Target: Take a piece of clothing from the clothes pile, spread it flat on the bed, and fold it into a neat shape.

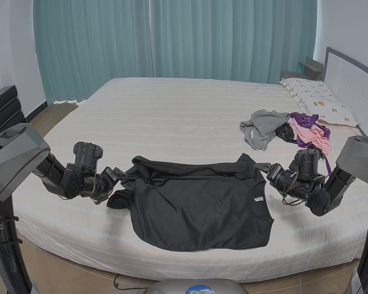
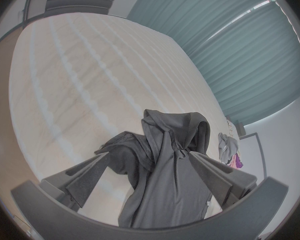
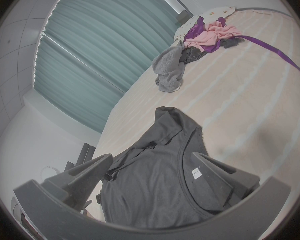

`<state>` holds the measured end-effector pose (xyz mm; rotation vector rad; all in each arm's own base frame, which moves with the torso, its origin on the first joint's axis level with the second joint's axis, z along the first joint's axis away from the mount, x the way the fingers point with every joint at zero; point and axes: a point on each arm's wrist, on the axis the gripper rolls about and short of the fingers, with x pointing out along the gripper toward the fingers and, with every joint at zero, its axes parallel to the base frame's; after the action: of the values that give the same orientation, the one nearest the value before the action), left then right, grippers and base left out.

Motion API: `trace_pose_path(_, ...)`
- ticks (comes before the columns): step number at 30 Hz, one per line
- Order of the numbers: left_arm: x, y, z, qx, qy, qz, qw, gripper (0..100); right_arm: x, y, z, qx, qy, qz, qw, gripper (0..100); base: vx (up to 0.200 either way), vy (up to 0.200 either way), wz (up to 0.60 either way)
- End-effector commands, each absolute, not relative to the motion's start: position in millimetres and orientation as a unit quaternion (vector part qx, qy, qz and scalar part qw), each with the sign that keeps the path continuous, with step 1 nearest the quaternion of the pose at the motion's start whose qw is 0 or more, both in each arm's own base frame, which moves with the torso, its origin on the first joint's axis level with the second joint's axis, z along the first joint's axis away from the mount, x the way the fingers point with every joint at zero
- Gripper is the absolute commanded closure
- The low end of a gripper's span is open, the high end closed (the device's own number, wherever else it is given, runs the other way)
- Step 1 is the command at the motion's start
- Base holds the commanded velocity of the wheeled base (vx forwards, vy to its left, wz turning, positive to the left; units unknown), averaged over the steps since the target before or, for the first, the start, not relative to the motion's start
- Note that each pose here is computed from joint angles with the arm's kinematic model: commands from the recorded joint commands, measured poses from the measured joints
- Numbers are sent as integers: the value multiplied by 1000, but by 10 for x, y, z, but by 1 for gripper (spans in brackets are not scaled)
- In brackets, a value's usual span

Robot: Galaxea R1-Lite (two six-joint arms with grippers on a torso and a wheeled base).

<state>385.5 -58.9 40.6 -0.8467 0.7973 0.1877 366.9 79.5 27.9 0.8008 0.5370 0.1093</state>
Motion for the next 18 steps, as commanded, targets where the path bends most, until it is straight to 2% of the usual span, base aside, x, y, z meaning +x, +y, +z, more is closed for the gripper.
trace_pose_path(1,3594,-548,440,-430,373,90,817,0,3561,849,217,392,268,58,878,0,200,0,0)
trace_pose_path(9,3483,-600,547,-433,373,76,817,0,3591,1053,144,383,279,74,877,0,200,0,0)
trace_pose_path(18,3397,-645,558,-432,379,73,815,0,3926,1214,-10,373,305,67,874,0,0,0,0)
